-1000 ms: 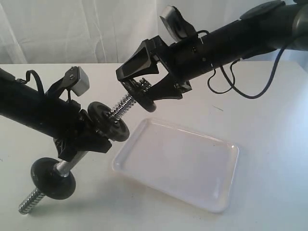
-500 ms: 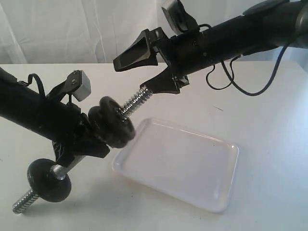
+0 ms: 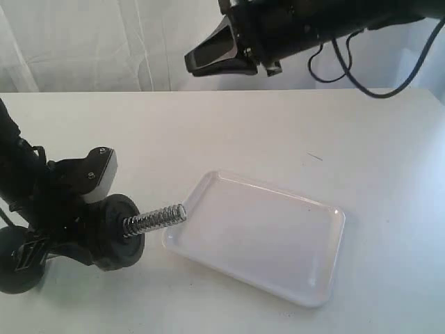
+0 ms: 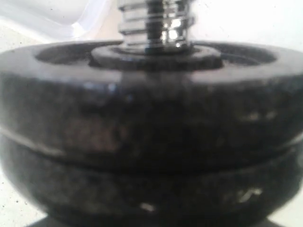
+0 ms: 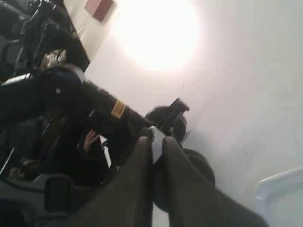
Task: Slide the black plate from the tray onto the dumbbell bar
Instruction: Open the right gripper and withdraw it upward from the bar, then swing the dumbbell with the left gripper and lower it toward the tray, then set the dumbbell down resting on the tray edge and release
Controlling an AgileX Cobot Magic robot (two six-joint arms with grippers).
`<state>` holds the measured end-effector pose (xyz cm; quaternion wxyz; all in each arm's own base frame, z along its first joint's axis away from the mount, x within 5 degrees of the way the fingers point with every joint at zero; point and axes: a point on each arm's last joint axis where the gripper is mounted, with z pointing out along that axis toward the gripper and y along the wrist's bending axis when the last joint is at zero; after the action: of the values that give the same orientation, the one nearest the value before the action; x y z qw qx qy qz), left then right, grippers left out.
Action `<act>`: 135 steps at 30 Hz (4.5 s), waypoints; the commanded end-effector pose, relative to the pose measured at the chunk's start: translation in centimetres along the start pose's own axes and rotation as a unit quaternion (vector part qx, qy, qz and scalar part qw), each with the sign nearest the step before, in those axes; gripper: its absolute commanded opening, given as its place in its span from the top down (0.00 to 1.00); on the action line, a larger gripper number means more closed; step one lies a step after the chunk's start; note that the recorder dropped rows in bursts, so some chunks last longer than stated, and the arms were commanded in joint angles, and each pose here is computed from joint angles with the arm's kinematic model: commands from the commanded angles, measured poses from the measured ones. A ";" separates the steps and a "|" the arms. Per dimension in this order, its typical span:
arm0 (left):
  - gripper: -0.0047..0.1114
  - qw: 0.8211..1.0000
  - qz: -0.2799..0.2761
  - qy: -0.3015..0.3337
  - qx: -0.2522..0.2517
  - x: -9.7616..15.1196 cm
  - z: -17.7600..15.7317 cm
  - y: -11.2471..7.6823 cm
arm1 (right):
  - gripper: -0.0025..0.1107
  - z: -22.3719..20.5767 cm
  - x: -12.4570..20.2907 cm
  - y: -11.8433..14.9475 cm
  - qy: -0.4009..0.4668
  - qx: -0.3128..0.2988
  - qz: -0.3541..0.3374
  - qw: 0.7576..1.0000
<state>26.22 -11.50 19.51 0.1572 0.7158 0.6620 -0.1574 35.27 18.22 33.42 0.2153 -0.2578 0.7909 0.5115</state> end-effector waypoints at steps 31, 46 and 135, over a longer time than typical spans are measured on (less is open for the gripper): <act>0.96 0.745 -0.498 -0.366 -0.252 -3.5 -4.7 7.5 | 0.98 -8.8 5.3 3.8 0.075 0.262 -0.006 0.962; 0.96 0.770 -0.480 -0.361 -0.214 -5.6 -1.8 9.4 | 0.98 -13.0 12.4 11.1 0.031 0.305 -0.060 0.950; 0.60 0.786 -0.516 -0.323 -0.104 -4.7 3.9 9.6 | 0.98 -14.3 14.7 12.7 0.026 0.332 -0.048 0.942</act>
<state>35.62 -17.63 16.91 0.3275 0.1574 0.8698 -0.3338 14.91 6.80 38.92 0.2902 -0.2232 0.9079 0.2039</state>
